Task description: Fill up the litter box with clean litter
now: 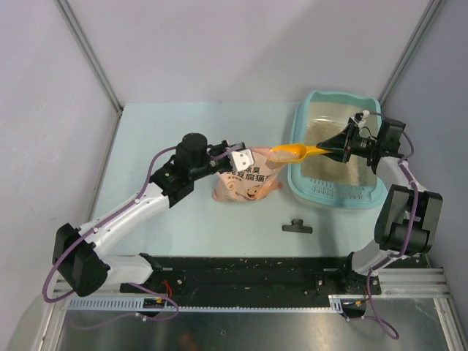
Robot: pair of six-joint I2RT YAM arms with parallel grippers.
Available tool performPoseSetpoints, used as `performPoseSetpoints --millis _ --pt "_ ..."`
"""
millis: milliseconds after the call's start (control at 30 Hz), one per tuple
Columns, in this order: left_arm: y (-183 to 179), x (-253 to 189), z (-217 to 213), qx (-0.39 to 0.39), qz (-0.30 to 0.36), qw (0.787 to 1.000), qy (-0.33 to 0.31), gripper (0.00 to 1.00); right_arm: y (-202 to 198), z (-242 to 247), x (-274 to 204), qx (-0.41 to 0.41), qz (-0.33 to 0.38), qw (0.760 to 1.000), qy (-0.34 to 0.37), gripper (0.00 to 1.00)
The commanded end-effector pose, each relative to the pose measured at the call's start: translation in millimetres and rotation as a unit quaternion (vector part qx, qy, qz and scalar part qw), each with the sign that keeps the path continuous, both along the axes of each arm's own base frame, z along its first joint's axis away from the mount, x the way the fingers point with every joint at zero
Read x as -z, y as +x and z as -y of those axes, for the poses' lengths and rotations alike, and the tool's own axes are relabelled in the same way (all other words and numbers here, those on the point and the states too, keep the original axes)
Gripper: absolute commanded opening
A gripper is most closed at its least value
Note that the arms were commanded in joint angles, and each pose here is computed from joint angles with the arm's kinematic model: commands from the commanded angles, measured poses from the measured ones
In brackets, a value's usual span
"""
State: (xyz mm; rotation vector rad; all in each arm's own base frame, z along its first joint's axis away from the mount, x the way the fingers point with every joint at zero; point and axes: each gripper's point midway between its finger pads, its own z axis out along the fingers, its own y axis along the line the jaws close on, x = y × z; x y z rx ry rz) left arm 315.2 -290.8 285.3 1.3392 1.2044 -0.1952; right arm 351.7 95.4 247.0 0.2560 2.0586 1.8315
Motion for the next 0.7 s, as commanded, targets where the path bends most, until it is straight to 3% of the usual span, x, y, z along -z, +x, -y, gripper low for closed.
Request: performPoseSetpoints --millis 0,400,667 --pt "4 -56 10 0.018 0.073 0.996 -0.048 0.0 -11 8 -23 -0.002 0.032 0.999 0.002 0.0" --pt "11 -47 27 0.041 0.062 0.996 -0.042 0.0 -23 50 -37 0.053 0.036 0.998 0.004 0.0" --pt "13 -46 33 0.051 0.057 0.996 -0.043 0.0 -27 111 -37 0.149 0.042 0.988 -0.005 0.0"
